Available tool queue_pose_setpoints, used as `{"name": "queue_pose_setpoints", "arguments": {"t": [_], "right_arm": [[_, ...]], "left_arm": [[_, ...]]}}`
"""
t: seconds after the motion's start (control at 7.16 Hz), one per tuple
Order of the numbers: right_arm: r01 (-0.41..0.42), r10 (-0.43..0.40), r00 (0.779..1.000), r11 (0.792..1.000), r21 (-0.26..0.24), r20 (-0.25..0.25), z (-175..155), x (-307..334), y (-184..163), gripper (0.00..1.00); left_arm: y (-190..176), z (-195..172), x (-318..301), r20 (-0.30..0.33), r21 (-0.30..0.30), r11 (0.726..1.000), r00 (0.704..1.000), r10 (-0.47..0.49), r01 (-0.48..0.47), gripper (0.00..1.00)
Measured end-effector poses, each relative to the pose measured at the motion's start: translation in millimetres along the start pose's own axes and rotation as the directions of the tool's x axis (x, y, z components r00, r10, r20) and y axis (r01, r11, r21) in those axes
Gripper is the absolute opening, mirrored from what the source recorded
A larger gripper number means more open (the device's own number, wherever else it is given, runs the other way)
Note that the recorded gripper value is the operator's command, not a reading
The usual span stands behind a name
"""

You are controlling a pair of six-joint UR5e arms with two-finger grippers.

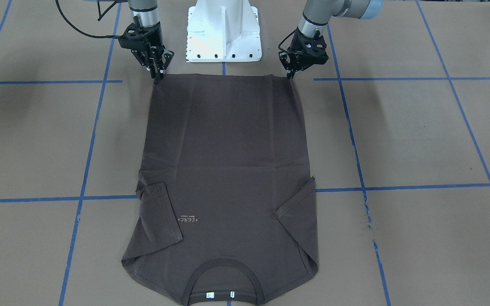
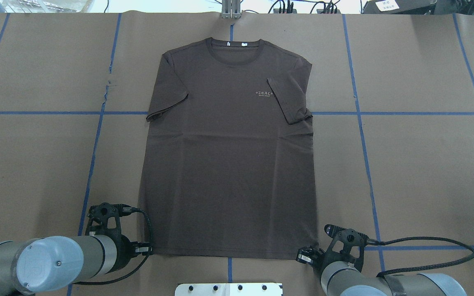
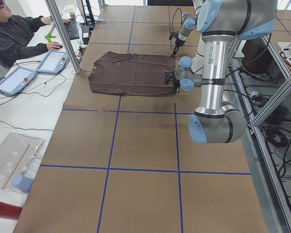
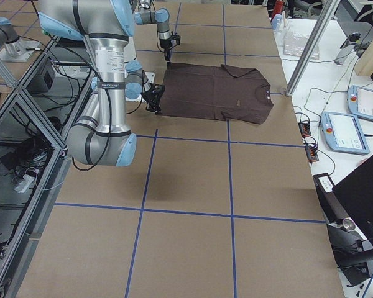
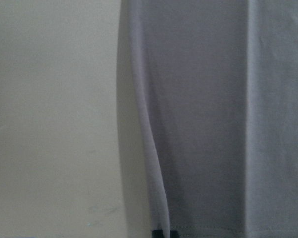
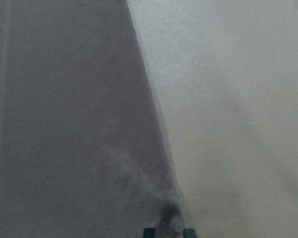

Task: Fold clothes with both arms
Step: 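Grasp the hem corners with both grippers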

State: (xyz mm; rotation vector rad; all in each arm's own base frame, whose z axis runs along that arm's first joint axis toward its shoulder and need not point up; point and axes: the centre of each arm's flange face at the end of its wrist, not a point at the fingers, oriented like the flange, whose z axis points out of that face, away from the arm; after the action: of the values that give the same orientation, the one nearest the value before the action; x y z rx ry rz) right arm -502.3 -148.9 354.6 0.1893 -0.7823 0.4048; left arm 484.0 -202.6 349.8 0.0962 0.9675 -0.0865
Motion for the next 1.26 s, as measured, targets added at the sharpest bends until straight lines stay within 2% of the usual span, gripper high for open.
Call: {"name": "queue_pose_setpoints", "arguments": {"t": [0.14,0.42,0.56,0.7,0.84,0.98,1.26], "right_arm": [[0.0,0.0,1.0,1.0,-0.001,-0.002,0,1,0,0.46],[0.01,-0.01,1.0,1.0,-0.003,-0.015,2,8,2,0.47],[0.016,-0.016,1.0,1.0,-0.003,-0.022,3,11,4,0.43],[0.023,-0.022,0.999,1.0,0.002,-0.029,4,12,6,0.27],[0.025,-0.024,0.999,1.0,0.006,-0.031,4,12,7,0.05],[0.023,-0.023,0.999,1.0,0.008,-0.028,4,10,7,0.0],[0.003,-0.003,1.0,1.0,0.009,-0.02,2,7,8,0.0]], "left_arm": [[0,0,0,-0.001,0.0,1.0,1.0,0.0,0.0,0.0],[0,0,1,-0.001,0.0,1.0,1.0,0.0,0.0,0.0],[0,0,1,-0.001,0.0,1.0,1.0,0.0,0.0,0.0],[0,0,1,-0.001,0.0,1.0,1.0,0.0,0.0,0.0],[0,0,1,-0.002,0.0,1.0,1.0,0.0,0.0,0.0],[0,0,1,-0.002,0.0,1.0,1.0,0.0,0.0,0.0],[0,0,1,-0.002,0.0,1.0,1.0,0.0,0.0,0.0]]}}
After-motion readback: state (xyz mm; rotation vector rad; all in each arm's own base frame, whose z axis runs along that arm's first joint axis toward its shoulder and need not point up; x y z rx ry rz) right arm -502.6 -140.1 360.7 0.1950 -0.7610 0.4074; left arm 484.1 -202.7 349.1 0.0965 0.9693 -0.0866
